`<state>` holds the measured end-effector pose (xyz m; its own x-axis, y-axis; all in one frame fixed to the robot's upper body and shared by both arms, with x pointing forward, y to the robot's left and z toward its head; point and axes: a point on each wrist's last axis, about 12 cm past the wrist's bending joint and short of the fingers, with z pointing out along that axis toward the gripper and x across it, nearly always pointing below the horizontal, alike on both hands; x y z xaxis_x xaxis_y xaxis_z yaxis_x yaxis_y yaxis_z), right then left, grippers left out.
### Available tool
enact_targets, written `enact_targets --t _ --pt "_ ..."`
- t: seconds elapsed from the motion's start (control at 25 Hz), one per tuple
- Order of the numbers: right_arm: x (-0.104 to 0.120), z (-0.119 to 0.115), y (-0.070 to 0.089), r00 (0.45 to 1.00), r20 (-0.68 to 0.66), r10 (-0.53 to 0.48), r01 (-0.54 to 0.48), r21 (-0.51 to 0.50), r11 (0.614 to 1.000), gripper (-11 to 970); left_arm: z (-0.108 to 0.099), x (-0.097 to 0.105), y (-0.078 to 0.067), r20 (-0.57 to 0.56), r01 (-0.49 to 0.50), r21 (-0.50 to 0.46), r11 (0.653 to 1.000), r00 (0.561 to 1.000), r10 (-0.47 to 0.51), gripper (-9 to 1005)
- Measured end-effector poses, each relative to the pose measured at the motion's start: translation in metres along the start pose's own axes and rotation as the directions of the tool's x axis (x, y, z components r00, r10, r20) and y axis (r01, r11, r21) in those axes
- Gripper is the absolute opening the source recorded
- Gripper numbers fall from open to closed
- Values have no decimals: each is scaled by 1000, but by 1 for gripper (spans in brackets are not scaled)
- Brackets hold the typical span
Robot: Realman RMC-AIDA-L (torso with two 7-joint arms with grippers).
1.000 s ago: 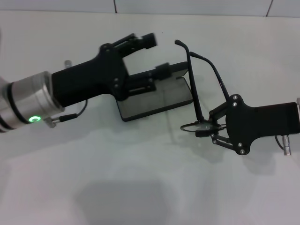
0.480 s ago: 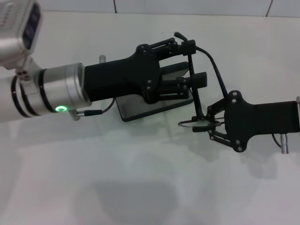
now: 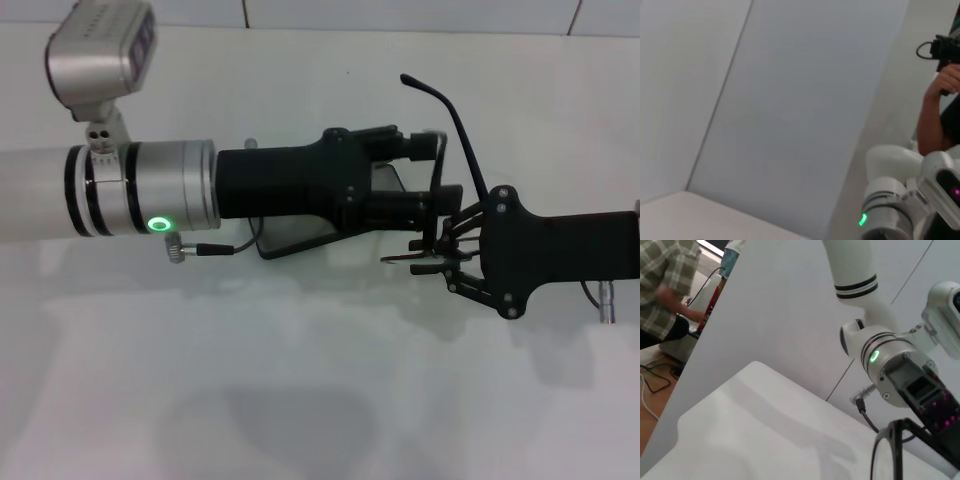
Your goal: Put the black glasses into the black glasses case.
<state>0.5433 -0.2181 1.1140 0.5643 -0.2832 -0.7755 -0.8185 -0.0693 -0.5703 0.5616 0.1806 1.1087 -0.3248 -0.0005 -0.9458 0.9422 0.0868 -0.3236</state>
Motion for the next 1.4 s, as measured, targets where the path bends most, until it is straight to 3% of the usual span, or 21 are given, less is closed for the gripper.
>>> enact_targets --t 0.36,0.56,0.68,0.8,0.92,1.04,1.16,1.4 --pt "-2 0 5 1000 20 4 -4 -13 1000 132 4 2 1 -53 23 12 1000 998 -23 829" --pt "-3 -10 14 999 45 -19 19 -19 1000 134 -7 0 3 16 23 -35 999 1000 -23 829" --pt "-10 -22 23 991 109 -72 74 -11 997 136 -15 2 4 21 29 -61 998 999 -28 829" --pt "-28 -34 35 949 273 -156 164 -9 986 137 -19 5 6 4 33 -93 995 999 -33 829" --pt "-33 -32 39 929 332 -162 183 -33 982 138 -15 8 9 -12 28 -122 992 999 -30 829" --pt "-35 -19 40 910 395 -124 175 -96 980 140 -6 7 11 -21 0 -121 993 1000 -2 830" --pt "-31 0 31 910 415 -24 99 -159 982 141 3 5 10 -8 -48 -96 994 999 48 830" --pt "-19 21 17 929 351 117 -61 -165 984 144 13 5 1 57 -160 -43 986 985 162 830"
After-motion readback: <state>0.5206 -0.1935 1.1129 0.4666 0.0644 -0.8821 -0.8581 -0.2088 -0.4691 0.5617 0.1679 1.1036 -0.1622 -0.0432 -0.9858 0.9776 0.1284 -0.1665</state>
